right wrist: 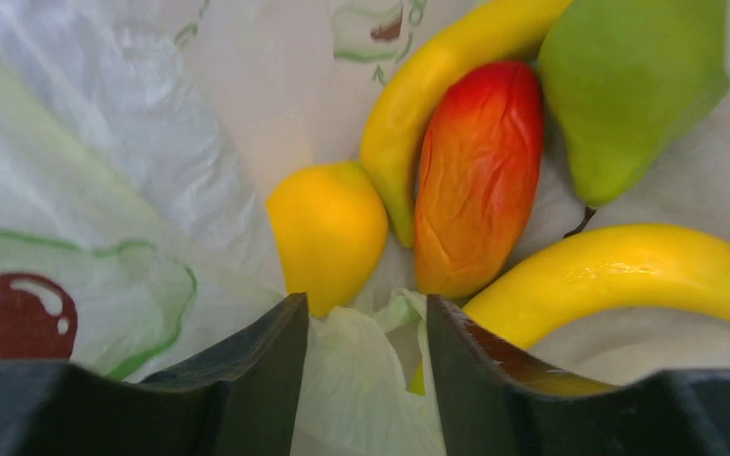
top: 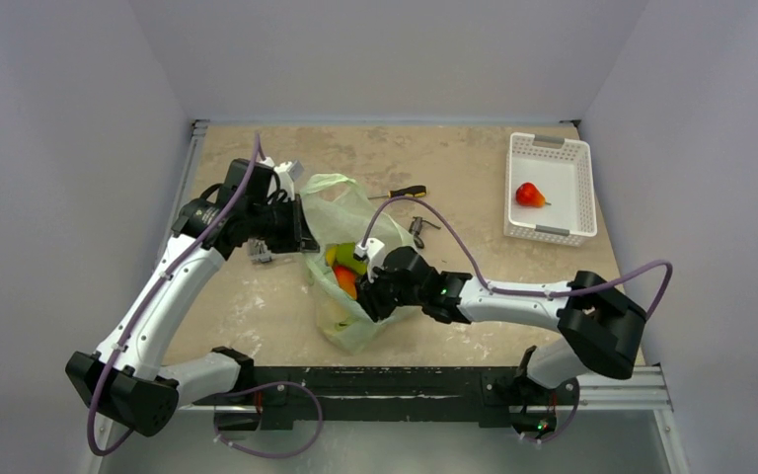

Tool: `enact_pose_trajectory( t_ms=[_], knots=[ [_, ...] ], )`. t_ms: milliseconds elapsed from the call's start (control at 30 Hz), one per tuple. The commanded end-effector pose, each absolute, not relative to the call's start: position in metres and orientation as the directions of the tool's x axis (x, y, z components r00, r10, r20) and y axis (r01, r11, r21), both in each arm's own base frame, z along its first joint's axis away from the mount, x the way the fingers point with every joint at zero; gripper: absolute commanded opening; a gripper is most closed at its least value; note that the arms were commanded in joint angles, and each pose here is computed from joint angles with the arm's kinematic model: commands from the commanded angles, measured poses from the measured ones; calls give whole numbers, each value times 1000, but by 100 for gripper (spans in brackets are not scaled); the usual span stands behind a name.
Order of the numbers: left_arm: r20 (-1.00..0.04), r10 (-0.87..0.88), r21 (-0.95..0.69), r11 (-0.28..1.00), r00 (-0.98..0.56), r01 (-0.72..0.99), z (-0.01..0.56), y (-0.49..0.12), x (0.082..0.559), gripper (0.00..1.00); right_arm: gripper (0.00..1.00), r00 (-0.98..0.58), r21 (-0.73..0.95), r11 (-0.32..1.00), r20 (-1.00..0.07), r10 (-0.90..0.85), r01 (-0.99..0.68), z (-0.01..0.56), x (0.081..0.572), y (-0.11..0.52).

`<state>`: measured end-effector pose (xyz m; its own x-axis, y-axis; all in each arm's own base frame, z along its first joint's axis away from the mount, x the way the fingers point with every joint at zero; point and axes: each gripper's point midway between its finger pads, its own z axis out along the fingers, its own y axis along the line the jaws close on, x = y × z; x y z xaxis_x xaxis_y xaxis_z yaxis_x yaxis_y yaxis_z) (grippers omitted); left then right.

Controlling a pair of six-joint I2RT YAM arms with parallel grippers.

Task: Take the fake fruits out of the plastic bag
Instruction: Adjust the plastic bag at the center of the board, then take out the fake fruit from the plastic bag.

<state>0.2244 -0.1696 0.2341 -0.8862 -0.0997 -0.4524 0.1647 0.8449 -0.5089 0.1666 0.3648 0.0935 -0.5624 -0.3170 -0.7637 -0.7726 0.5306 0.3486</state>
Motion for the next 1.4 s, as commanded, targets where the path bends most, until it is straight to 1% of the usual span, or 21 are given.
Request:
enact_pose_trajectory(
  t_ms=[0,100,233,400,467,567,667,767,833,900,1000,1200,1367],
  knots=[
    [-484,-107,-521,833,-868,188,245,-172,226,0,30,-482,350,405,-825,-294,-845,145,156,379],
    [-497,-119,-545,814,-860,202,254,-176,227,0,35,-476,325,476,-846,-240,-817,168,174,372],
    [-511,-122,-590,770,-851,244,273,-185,223,0,38,-493,325,541,-847,-199,-776,175,196,374],
    [-538,-116,-630,713,-835,307,298,-195,218,0,38,-498,311,551,-837,-227,-775,170,212,395],
    [-542,-113,-636,703,-833,318,302,-196,217,0,37,-505,308,548,-826,-252,-778,161,215,402],
    [-555,-111,-635,696,-824,334,308,-196,215,0,37,-513,331,502,-811,-281,-799,151,211,410],
    [-566,-115,-621,711,-817,331,307,-192,215,0,44,-492,343,403,-793,-360,-848,137,195,417],
    [-557,-115,-624,712,-823,323,301,-192,214,0,51,-495,378,336,-767,-409,-863,119,179,417],
    [-547,-117,-629,711,-829,315,297,-193,214,0,57,-492,386,314,-761,-423,-867,111,172,414],
    [-537,-118,-632,712,-836,306,292,-193,214,0,66,-484,375,316,-756,-439,-872,102,170,410],
    [-524,-125,-636,715,-843,289,284,-193,214,0,73,-468,346,324,-748,-470,-880,89,168,406],
    [-493,-141,-636,731,-858,245,263,-189,211,0,79,-481,313,387,-728,-488,-867,56,165,406],
    [-468,-147,-634,743,-872,215,246,-186,205,0,80,-490,267,449,-707,-510,-853,30,164,407]
  ],
)
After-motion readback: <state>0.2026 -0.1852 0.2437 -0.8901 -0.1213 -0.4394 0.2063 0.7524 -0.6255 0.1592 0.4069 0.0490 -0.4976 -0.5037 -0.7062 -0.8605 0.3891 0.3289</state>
